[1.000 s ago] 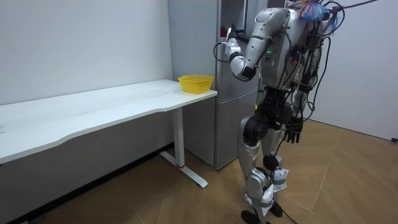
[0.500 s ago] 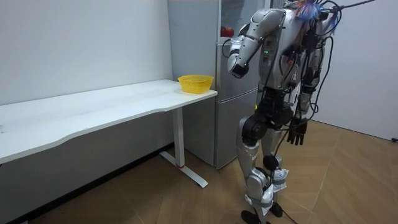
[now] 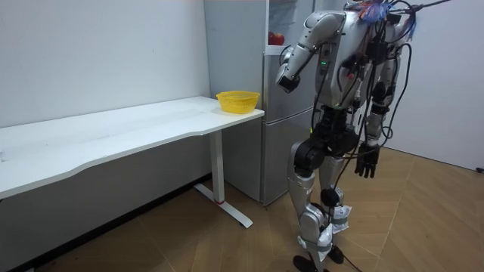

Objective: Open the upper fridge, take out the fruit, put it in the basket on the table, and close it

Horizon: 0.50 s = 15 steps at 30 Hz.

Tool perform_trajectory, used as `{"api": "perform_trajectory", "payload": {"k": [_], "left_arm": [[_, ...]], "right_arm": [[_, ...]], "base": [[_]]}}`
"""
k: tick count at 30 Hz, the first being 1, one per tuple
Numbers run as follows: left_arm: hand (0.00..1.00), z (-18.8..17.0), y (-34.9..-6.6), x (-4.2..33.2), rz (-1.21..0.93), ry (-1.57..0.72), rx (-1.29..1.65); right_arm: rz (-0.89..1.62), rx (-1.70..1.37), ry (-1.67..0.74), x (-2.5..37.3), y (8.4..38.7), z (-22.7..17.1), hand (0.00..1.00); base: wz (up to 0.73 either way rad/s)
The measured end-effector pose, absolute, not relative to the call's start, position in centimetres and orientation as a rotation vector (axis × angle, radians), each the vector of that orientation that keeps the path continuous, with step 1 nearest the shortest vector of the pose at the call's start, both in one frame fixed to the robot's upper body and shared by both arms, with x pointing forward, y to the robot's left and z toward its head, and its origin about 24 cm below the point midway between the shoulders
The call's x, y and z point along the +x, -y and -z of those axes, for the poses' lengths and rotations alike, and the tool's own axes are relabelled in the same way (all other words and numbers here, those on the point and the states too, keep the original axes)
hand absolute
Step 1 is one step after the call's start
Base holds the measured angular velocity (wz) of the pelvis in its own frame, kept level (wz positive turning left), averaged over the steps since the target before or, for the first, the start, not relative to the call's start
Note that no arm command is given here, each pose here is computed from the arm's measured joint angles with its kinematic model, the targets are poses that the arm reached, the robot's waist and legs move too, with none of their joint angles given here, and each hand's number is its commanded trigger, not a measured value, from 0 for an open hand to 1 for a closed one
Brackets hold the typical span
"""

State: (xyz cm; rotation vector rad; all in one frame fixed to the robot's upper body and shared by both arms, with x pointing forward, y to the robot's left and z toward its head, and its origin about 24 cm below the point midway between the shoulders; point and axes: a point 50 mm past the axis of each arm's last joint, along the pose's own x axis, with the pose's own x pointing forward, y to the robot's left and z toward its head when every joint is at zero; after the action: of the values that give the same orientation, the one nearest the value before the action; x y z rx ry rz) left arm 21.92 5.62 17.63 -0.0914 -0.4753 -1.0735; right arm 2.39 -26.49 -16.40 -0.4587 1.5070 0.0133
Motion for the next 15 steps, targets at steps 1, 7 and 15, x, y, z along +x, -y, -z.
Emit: {"api": "perform_trajectory", "payload": {"k": [1,7,15], "left_arm": [[0.0,-17.63,-5.62,21.91,1.075,0.475,-0.091],[0.0,-17.43,-5.53,21.85,1.114,0.47,-0.082],[0.0,-17.38,-5.47,21.88,1.117,0.469,-0.087]], "right_arm": [[-0.013,-0.458,-1.507,2.39,26.49,16.4,0.0],[-0.008,-0.453,-1.507,2.36,26.5,16.4,0.0],[0.006,-0.427,-1.493,2.48,26.44,16.41,0.0]], "base": [[-0.05],[-0.03],[-0.01]]}}
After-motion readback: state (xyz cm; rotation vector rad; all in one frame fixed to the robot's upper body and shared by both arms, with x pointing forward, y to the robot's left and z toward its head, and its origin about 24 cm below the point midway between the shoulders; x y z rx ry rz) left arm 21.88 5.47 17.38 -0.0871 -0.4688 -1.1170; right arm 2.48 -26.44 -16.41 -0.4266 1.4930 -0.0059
